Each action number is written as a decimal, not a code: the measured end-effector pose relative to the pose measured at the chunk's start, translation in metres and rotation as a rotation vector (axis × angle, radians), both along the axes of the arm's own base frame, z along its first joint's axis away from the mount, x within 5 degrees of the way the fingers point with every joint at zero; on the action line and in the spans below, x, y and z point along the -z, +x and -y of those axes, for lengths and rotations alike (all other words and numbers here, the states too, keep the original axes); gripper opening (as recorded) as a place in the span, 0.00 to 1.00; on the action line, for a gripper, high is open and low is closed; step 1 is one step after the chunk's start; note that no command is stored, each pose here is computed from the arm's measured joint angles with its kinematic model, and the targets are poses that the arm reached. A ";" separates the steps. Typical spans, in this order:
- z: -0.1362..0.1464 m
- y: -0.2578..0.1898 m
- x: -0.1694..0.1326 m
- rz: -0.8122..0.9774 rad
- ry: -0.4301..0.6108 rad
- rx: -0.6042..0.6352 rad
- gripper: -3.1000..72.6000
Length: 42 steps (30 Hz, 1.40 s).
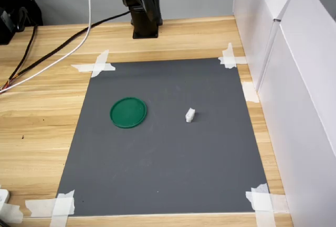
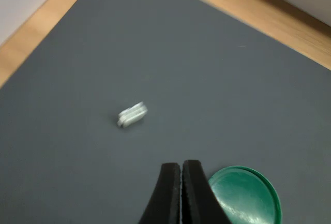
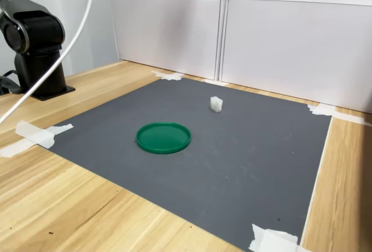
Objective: Grasp a white terminal and put it in the green lid.
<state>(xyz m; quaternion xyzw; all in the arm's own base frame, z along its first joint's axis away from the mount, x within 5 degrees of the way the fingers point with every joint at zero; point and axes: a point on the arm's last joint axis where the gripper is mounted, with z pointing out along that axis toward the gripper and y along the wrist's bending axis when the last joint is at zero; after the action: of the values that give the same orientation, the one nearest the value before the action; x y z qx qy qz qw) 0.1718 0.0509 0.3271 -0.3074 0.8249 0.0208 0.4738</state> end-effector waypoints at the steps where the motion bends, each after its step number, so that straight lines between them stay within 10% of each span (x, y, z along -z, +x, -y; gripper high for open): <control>1: -0.005 0.003 0.001 -0.016 -0.026 -0.038 0.02; 19: -0.056 0.056 0.009 -0.230 -0.120 -0.258 0.06; 34: -0.069 0.107 0.016 -0.299 -0.290 -0.309 0.84; 42: -0.077 0.126 0.015 -0.359 -0.323 -0.350 0.93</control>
<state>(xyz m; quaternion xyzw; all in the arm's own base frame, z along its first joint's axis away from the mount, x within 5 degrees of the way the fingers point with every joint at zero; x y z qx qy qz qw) 0.2977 0.1281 0.3126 -0.5076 0.8227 0.0246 0.2547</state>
